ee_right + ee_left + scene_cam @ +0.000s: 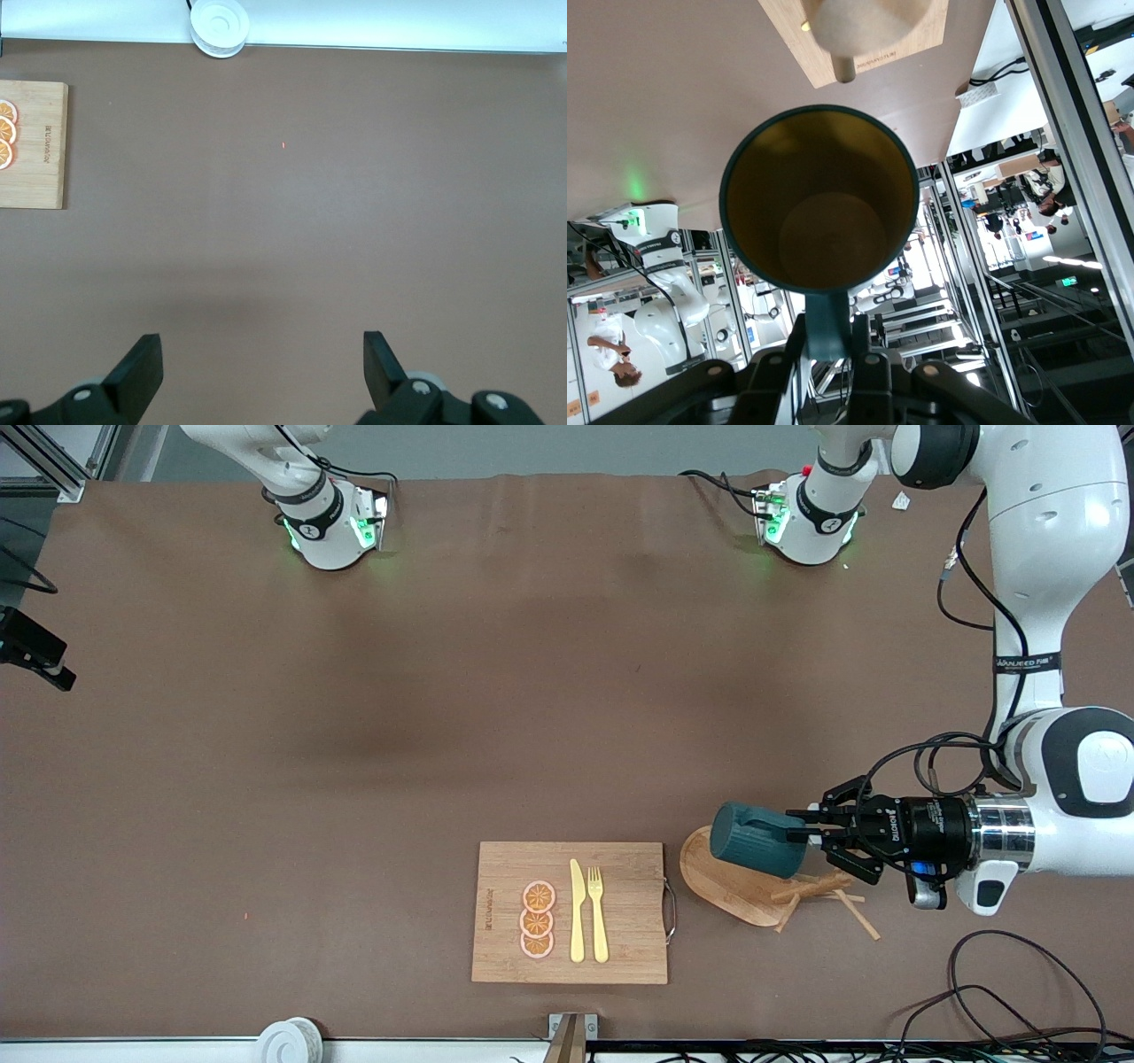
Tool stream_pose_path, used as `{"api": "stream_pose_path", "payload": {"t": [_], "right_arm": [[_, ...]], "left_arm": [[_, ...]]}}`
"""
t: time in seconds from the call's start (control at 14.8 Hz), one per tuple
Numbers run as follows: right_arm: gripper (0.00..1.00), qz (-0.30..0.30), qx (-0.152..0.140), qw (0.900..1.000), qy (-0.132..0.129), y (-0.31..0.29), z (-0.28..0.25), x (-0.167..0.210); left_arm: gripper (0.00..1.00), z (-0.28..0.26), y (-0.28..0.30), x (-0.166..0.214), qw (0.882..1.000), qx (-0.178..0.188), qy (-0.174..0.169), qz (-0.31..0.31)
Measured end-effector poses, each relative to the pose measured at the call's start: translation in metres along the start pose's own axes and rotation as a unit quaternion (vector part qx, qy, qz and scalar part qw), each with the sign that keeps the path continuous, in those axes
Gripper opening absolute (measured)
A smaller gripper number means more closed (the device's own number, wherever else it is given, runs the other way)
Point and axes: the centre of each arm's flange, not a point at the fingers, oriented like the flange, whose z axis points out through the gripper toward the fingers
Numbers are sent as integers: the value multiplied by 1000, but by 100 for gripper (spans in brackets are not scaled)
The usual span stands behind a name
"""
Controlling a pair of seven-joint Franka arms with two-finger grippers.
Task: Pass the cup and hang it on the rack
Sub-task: 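Lower the mug handle onto a rack peg with the left gripper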
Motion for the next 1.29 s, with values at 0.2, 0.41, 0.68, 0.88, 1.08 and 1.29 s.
{"api": "stream_pose_path", "payload": {"t": [0.2, 0.41, 0.68, 0.88, 1.08, 1.29], "right_arm": [[100, 0, 0, 1000, 0, 0, 0, 0], [100, 0, 0, 1000, 0, 0, 0, 0], [100, 0, 0, 1000, 0, 0, 0, 0], [100, 0, 0, 1000, 0, 0, 0, 0], [100, 0, 0, 1000, 0, 0, 0, 0], [100, 0, 0, 1000, 0, 0, 0, 0]], "left_arm": [[21, 6, 1, 9, 1000, -12, -18, -7], [21, 7, 2, 24, 999, -27, -15, -16], [21, 2, 5, 32, 998, -51, 4, -21], [21, -2, 6, 43, 997, -66, 16, -30], [21, -6, 5, 53, 996, -75, 23, -37], [21, -8, 4, 59, 995, -82, 30, -41]]}}
